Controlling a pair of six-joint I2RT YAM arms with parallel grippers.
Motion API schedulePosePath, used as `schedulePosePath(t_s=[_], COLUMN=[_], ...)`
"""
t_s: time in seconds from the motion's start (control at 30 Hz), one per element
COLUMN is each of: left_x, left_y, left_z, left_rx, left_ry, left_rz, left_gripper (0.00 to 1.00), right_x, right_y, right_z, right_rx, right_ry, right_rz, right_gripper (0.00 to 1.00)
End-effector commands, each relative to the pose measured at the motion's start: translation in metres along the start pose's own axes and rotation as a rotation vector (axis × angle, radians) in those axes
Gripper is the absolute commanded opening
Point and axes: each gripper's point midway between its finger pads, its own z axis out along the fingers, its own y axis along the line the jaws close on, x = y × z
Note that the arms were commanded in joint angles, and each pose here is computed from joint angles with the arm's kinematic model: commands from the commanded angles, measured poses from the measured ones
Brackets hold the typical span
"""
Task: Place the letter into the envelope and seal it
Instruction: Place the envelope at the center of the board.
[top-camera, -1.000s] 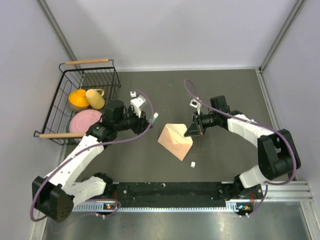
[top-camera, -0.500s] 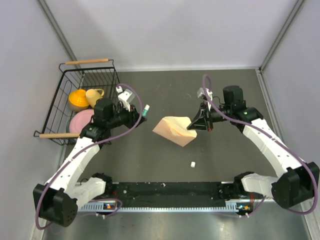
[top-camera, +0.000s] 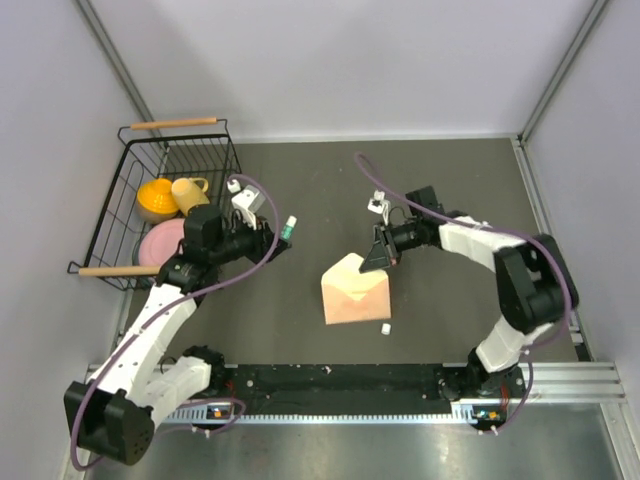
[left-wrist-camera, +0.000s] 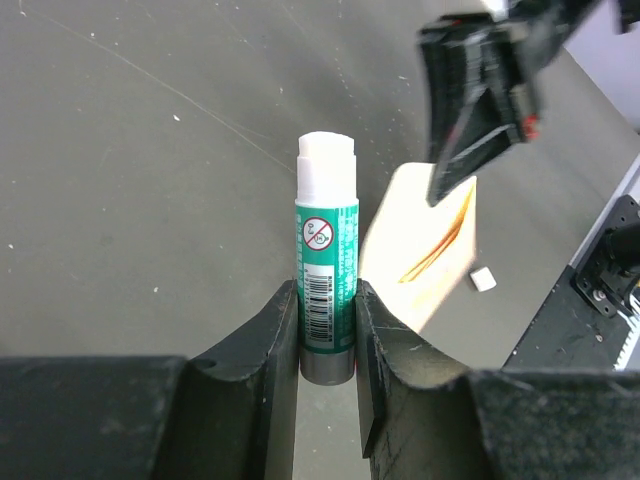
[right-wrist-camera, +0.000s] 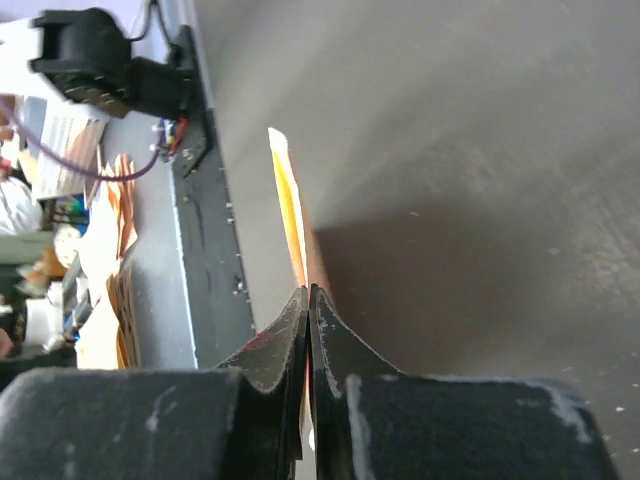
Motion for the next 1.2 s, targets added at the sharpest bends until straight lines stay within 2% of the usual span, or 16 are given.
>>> schedulePosePath(t_s=[0.0,0.1,0.43,0.5,0.53,0.6,0.63,0.73,0.9,1.0,1.17], left_x=[-0.001,0.002,0.014,0.015,0.015,0.015,0.015,0.012,0.012,0.012,-0.003], left_y=[-0.012,-0.013,-0.02,-0.023,-0.024,-0.029,-0.032,-0.044,-0.048,-0.052,-0.069], left_z=[-0.008,-0.01,-0.01,-0.009,-0.01,-0.01,-0.011,-0.013,-0.013,-0.014,-0.018], left_rx=[0.045,0.045,0.104,0.122,0.13,0.158,0.176,0.243,0.27,0.301,0.388], left_ry=[-0.026,-0.02,-0.029,-0.025,-0.024,-0.027,-0.033,-0.062,-0.068,-0.073,-0.158], left_rz=[0.0,0.001,0.019,0.019,0.018,0.025,0.031,0.038,0.042,0.056,0.031], left_gripper=[0.0,0.0,0.0,0.0,0.0,0.0,0.0,0.0,0.0,0.0,0.0], right_x=[-0.021,-0.026,-0.035,-0.03,-0.025,-0.023,-0.025,-0.034,-0.033,-0.034,-0.069], right_y=[-0.04,-0.061,-0.086,-0.088,-0.088,-0.084,-0.079,-0.068,-0.052,-0.036,0.018], right_z=[0.017,0.019,0.016,0.017,0.016,0.015,0.011,0.003,-0.014,-0.023,-0.04], right_rx=[0.083,0.124,0.218,0.22,0.223,0.219,0.225,0.238,0.248,0.239,0.185], right_ry=[-0.046,-0.07,-0.085,-0.066,-0.051,-0.044,-0.051,-0.07,-0.059,-0.056,-0.153], right_rz=[0.078,0.102,0.048,0.048,0.069,0.07,0.062,0.023,0.026,-0.032,-0.095], right_gripper=[0.0,0.0,0.0,0.13,0.26,0.4,0.5,0.62,0.63,0.63,0.64])
